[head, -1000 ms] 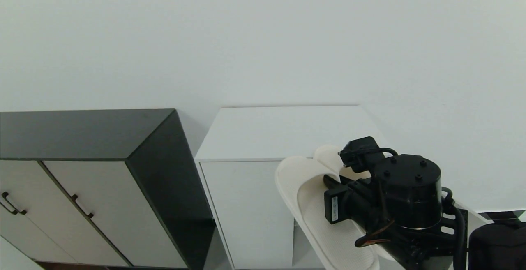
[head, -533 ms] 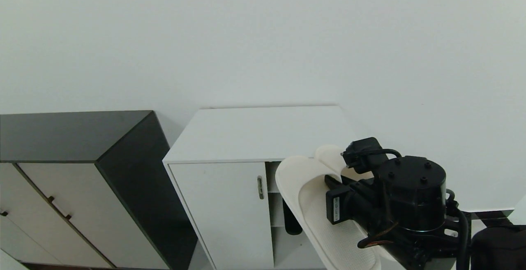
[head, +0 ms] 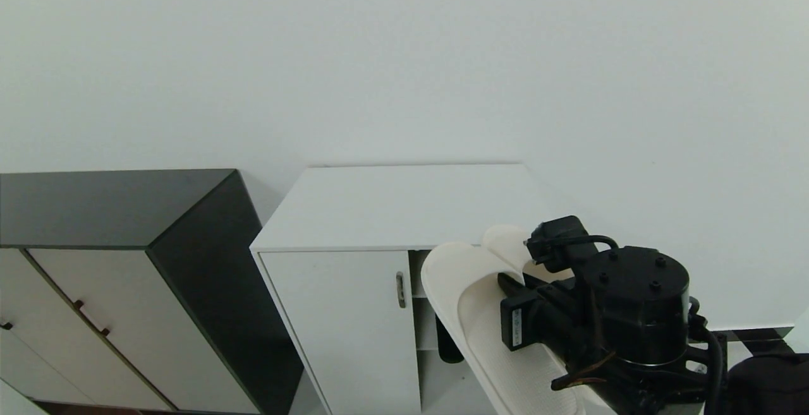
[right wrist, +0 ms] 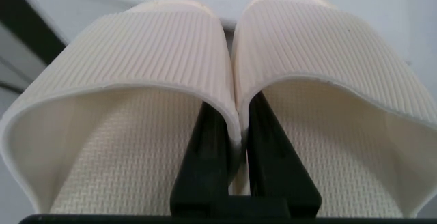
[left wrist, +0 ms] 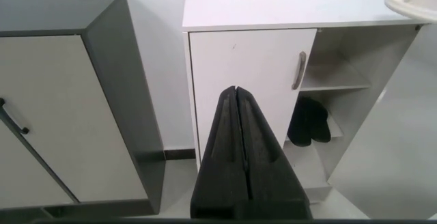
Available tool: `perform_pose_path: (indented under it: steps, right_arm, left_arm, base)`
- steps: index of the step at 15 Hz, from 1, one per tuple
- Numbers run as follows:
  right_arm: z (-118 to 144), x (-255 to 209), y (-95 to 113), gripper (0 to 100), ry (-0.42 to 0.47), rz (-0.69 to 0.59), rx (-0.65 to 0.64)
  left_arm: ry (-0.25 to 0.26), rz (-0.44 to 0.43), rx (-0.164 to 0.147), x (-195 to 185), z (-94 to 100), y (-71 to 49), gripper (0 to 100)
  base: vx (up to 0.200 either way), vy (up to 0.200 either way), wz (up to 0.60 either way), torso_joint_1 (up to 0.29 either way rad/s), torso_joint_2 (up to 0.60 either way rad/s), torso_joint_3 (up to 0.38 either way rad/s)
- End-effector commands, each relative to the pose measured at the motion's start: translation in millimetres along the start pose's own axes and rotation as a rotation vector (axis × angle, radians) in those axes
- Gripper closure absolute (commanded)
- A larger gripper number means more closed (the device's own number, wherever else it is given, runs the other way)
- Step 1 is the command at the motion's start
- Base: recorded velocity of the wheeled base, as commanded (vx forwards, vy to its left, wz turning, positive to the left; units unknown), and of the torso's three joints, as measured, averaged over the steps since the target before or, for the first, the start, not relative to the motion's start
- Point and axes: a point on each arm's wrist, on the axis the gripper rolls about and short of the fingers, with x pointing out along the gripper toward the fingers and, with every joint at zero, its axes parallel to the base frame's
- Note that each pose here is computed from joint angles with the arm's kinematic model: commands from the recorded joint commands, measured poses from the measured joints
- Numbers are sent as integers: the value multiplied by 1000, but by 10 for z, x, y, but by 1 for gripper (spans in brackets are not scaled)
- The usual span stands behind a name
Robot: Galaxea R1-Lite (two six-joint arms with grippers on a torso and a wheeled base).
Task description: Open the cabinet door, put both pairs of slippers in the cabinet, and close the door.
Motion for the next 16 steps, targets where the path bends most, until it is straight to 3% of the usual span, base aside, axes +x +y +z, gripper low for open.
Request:
perform_pose_path:
  steps: [1,7,16]
  right_arm:
    - [-47,22,0,100,1,-4,-9]
    - [-110,22,-9,100,8,3,-32]
    - [-144,43,-2,100,13,2,-34]
  left_arm:
    - [0,-1,0,0,0,0,100]
    - [0,-1,1,0,0,0,100]
    - [0,-1,1,0,0,0,100]
  base:
    - [0,0,0,0,0,0]
    - [0,0,0,-34,74,46]
    - [0,0,0,-203,472,268]
